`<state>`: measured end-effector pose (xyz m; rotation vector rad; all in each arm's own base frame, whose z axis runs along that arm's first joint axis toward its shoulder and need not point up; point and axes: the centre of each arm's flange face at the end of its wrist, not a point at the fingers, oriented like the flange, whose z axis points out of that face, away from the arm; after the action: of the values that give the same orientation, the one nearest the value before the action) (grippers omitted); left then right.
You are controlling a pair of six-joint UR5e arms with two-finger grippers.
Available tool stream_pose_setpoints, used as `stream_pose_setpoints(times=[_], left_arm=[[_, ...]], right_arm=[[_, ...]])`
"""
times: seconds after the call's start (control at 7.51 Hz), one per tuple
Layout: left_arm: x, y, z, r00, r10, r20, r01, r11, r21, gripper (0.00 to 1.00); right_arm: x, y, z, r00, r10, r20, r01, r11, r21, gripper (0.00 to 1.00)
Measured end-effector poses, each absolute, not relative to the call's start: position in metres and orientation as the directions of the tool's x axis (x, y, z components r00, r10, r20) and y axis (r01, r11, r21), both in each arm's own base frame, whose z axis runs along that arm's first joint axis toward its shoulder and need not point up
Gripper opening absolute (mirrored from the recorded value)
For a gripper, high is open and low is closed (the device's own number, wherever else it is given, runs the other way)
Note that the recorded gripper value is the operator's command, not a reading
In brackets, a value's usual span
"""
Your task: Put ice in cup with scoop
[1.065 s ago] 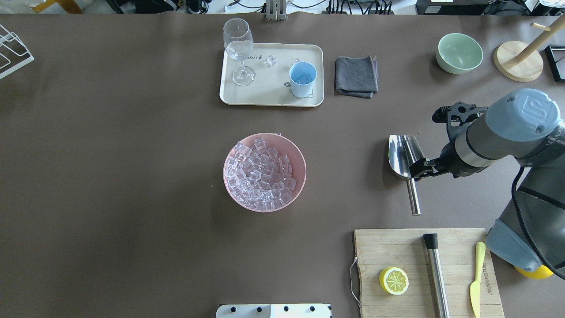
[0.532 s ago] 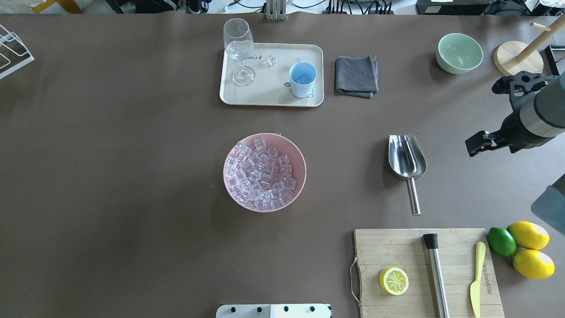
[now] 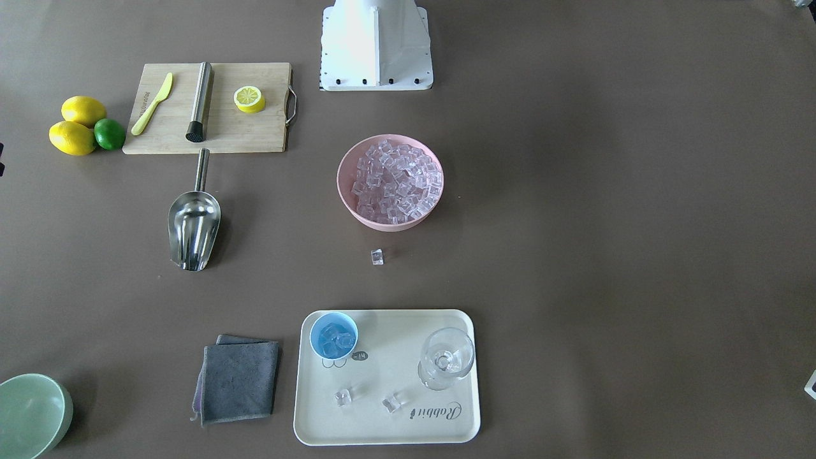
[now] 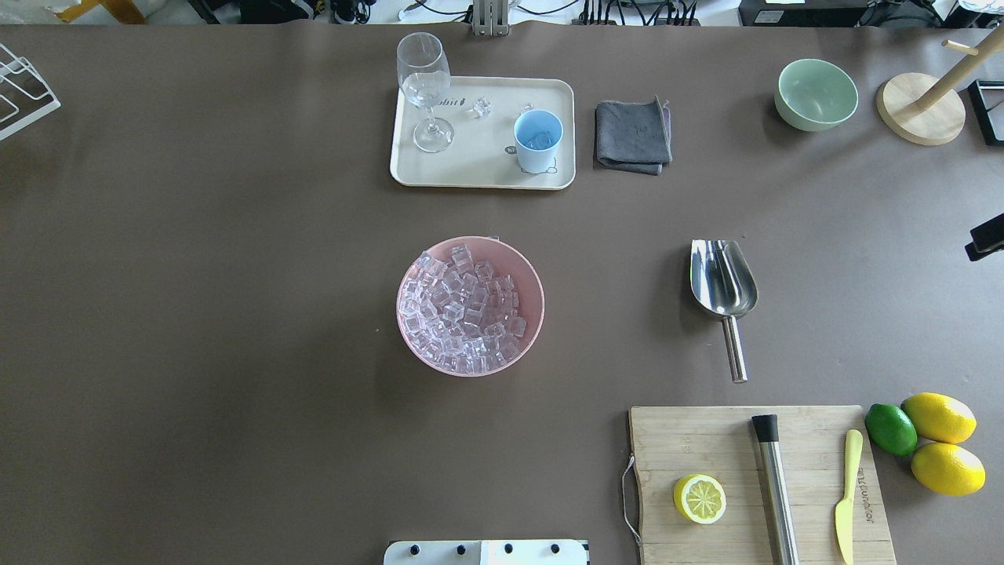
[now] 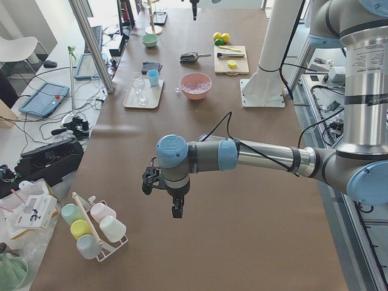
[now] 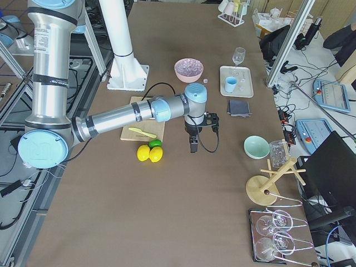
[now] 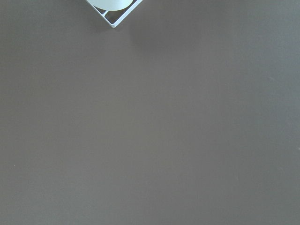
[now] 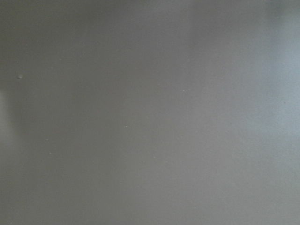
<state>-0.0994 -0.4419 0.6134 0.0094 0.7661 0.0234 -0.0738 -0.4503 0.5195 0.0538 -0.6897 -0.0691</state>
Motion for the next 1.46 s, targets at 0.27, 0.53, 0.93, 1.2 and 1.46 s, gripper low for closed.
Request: stream_pose_setpoints(times=[0.27, 0.53, 0.93, 1.2, 1.46], left_arm=[[-0.095, -0.435, 0.61, 0.72, 0.034, -0.693, -0.026, 0.999, 0.021, 0.98], [-0.096, -0.399, 0.602, 0.721, 0.032, -0.693, -0.019, 0.999, 0.027, 0.98], [-0.095, -0.371, 0.6, 0.711, 0.133, -0.691, -0.095, 0.991, 0.094, 0.98], [-0.096, -0.376, 0.609, 0.702, 0.187, -0.688, -0.138, 0.982, 0.126, 0.98], [-0.098, -0.378, 0.614, 0.701, 0.187, -0.689, -0.14, 0.982, 0.124, 0.98]], right_arm=[[-0.004, -0.453, 0.571, 0.763, -0.034, 0.645, 0.006, 0.999, 0.046, 1.0], [0.05, -0.448, 0.614, 0.759, 0.004, 0.651, -0.029, 0.999, 0.028, 1.0], [0.069, -0.439, 0.643, 0.744, 0.027, 0.667, -0.036, 0.999, 0.0, 1.0], [0.07, -0.437, 0.65, 0.739, 0.039, 0.672, -0.038, 0.999, -0.017, 1.0], [0.069, -0.435, 0.656, 0.728, 0.053, 0.684, -0.041, 0.999, -0.033, 1.0]])
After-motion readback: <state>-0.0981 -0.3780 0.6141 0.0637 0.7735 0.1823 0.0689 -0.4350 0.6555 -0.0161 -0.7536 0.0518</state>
